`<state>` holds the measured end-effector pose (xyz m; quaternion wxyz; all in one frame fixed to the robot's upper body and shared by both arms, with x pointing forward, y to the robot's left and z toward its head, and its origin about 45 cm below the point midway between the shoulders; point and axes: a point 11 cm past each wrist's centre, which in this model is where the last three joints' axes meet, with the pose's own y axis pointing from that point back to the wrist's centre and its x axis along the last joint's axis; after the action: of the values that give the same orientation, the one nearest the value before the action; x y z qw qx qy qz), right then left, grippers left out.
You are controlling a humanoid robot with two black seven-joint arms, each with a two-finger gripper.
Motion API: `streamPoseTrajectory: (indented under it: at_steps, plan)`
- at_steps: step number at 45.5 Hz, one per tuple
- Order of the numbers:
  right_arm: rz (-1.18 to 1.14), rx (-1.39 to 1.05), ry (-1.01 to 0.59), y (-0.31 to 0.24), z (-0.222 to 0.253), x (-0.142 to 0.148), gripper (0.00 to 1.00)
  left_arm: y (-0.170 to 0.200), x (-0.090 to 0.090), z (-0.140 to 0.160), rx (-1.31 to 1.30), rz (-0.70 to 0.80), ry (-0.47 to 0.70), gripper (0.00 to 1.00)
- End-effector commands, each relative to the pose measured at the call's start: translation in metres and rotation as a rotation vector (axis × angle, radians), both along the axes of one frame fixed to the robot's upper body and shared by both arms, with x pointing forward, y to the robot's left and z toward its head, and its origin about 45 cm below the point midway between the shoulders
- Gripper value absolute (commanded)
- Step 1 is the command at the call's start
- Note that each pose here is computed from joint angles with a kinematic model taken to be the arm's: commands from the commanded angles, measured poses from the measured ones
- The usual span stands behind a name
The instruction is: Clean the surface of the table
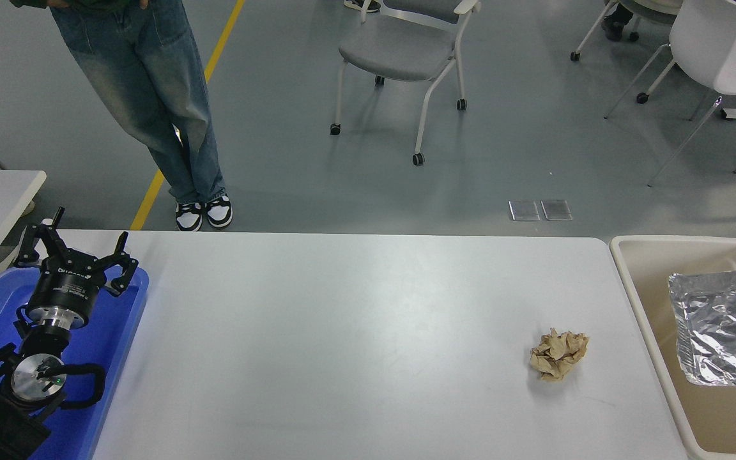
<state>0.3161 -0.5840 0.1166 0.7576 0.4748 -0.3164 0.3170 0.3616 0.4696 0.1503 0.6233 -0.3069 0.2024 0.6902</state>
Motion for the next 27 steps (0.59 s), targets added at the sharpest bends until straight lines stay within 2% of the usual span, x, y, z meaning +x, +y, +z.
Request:
streamPoseTrajectory:
  at_steps: [1, 27]
  plan:
    - [-0.01, 0.001, -0.025, -0.001, 0.004, 0.003, 1.0, 0.0, 0.0, 0.0, 0.0, 0.0, 0.0, 1.0]
    - [-0.066, 0.02, -0.102, -0.015, 0.025, 0.007, 1.0, 0.0, 0.0, 0.0, 0.0, 0.001, -0.001, 1.0]
